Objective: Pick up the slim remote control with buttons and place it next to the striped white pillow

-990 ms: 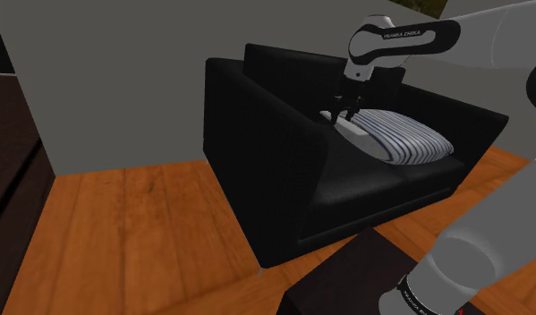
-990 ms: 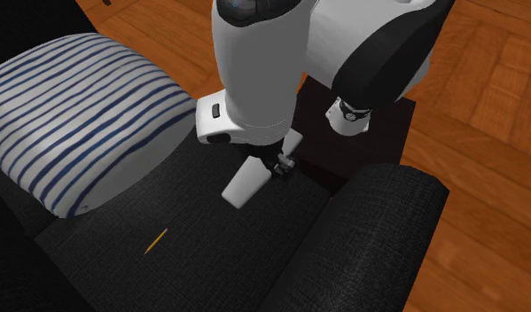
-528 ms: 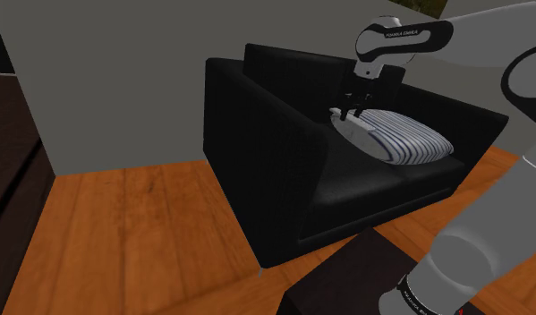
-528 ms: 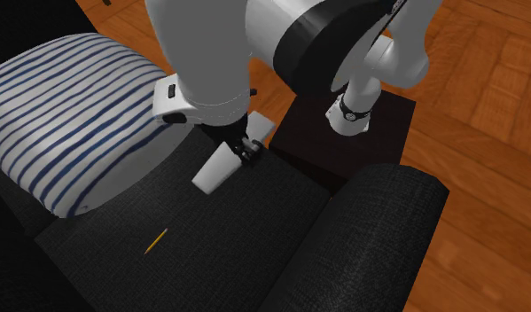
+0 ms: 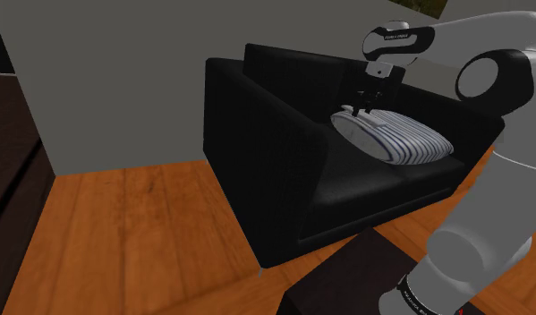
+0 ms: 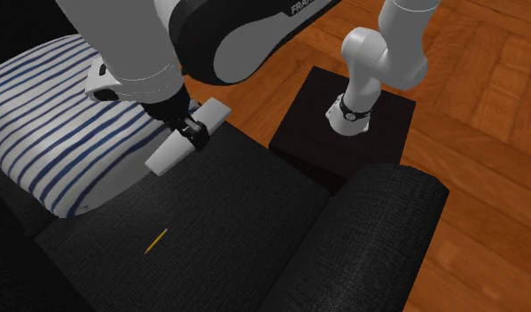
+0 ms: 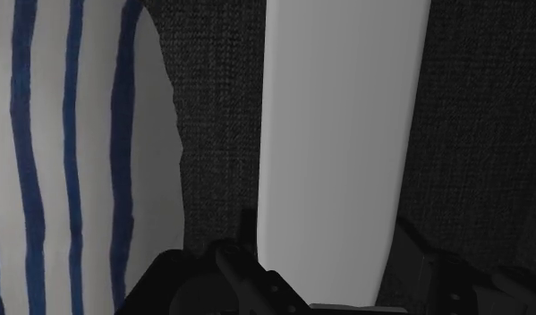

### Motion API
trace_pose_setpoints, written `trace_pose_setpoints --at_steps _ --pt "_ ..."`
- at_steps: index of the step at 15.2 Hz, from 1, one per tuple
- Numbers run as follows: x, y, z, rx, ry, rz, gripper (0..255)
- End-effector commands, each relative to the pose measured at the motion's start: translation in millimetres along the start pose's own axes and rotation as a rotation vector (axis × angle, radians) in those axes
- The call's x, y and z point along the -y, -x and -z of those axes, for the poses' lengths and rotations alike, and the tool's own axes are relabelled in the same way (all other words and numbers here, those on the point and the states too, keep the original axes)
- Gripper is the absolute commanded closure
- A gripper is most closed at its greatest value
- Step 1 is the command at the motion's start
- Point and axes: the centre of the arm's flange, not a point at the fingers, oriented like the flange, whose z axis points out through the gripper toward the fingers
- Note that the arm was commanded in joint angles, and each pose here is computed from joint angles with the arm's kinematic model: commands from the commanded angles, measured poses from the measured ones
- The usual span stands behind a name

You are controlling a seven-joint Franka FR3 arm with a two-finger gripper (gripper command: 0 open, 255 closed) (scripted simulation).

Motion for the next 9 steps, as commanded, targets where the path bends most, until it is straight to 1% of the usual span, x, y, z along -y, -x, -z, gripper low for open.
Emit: trace_pose_setpoints --at_steps 1,3,9 --pt "-26 -8 -1 -0.001 0.001 0.002 255" --pt "-58 -17 -2 -0.001 0.001 0.002 255" --pt "-57 -17 -33 -0.001 0.001 0.002 255"
